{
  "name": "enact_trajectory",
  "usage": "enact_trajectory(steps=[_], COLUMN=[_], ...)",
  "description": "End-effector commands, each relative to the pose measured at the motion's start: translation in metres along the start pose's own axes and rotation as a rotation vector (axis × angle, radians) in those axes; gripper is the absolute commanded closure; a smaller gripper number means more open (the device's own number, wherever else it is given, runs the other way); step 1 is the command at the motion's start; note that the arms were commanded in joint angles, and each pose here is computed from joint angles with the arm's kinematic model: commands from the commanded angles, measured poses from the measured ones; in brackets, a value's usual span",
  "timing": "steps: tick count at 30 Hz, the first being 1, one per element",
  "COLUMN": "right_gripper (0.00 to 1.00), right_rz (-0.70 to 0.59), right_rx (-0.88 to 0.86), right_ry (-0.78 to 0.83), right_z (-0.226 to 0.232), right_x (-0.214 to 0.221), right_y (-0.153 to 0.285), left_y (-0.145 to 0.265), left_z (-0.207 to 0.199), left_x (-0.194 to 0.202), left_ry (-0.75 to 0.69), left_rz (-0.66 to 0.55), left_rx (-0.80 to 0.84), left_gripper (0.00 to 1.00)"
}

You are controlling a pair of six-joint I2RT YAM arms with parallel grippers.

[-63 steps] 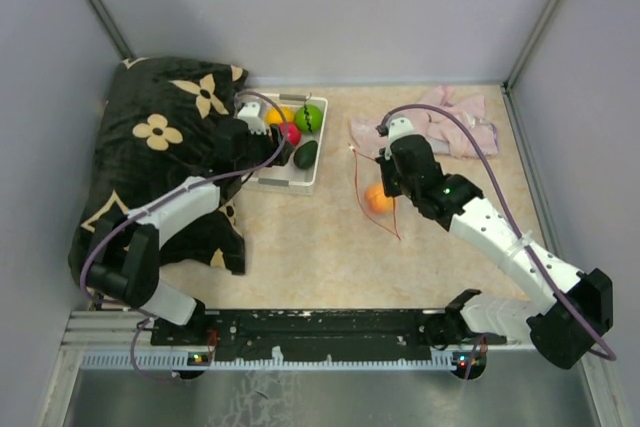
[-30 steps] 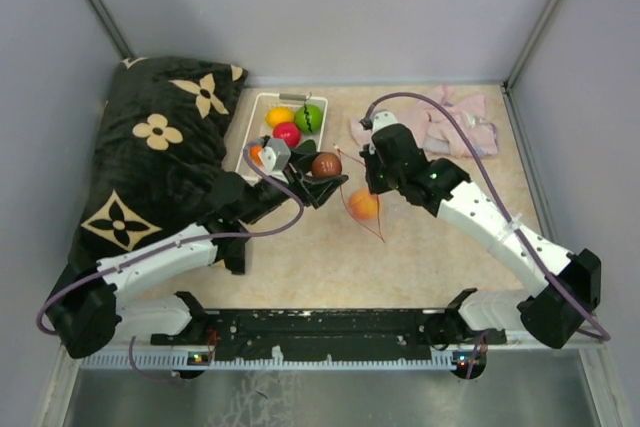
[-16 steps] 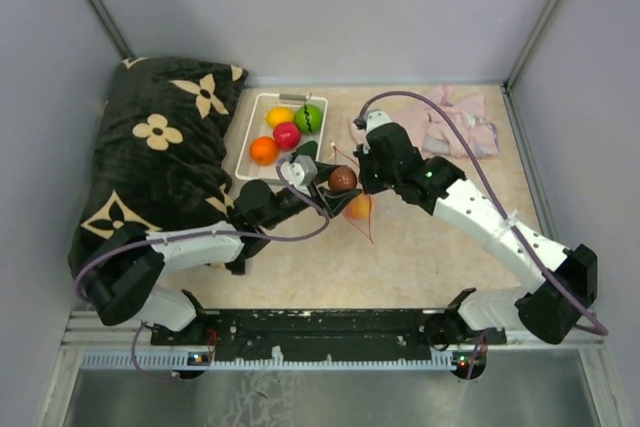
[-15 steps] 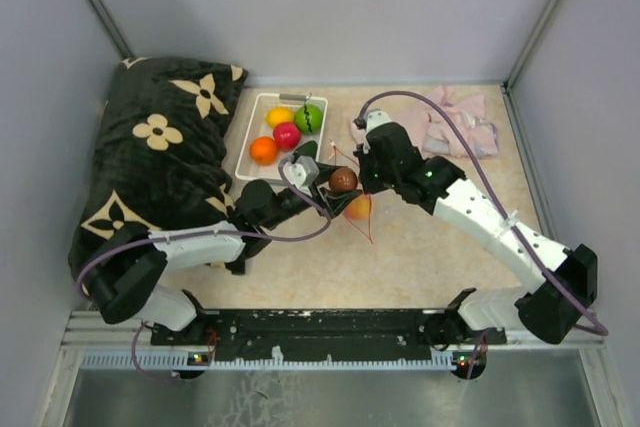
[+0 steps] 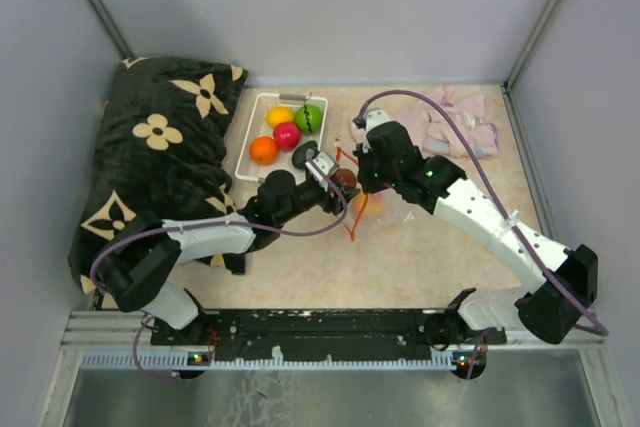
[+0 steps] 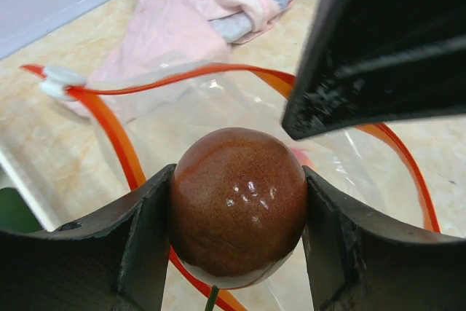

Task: Place the food in the zip-top bag and seal the zipper
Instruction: Place the fake fruit in the zipper food storage bag.

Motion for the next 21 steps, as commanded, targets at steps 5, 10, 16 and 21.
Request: enact_trajectory(steps=[5, 10, 16, 21], right_gripper=[1.0, 1.0, 1.0, 1.0], right_rz=[-0.073, -0.071, -0.07, -0.069], right_rx=[-0.09, -0.112, -0.144, -0.165], right_ry=[-0.019, -0.037, -0.056, -0.072], right_z=[0.014, 0.015, 0.017, 0.019], right_x=[-0.018, -0.014, -0.011, -0.008], right_y=[0.014, 0.014, 0.014, 0.012], left_y=[-0.019, -0.03, -0.036, -0.041], left_z=[0.014, 0.014, 0.015, 0.01], left_x=[-0.022, -0.029, -0.028, -0.034], left_ry=[0.131, 0.267, 0.388, 0.461], left_rz=[0.133, 0.227, 0.31, 0.317], left_rx=[-0.148, -0.187, -0.25, -0.221], left_gripper=[0.55, 0.55, 0.48, 0.41])
Point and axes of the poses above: each gripper's point midway between its finger pads, its own y axis back along the fingers, its own z axis along the line the jaws close on, x = y × z, the point moved 8 cm from there along y, back along the fingers, and after that the axes turned 11 degrees about -y, right-handed, at the moved point
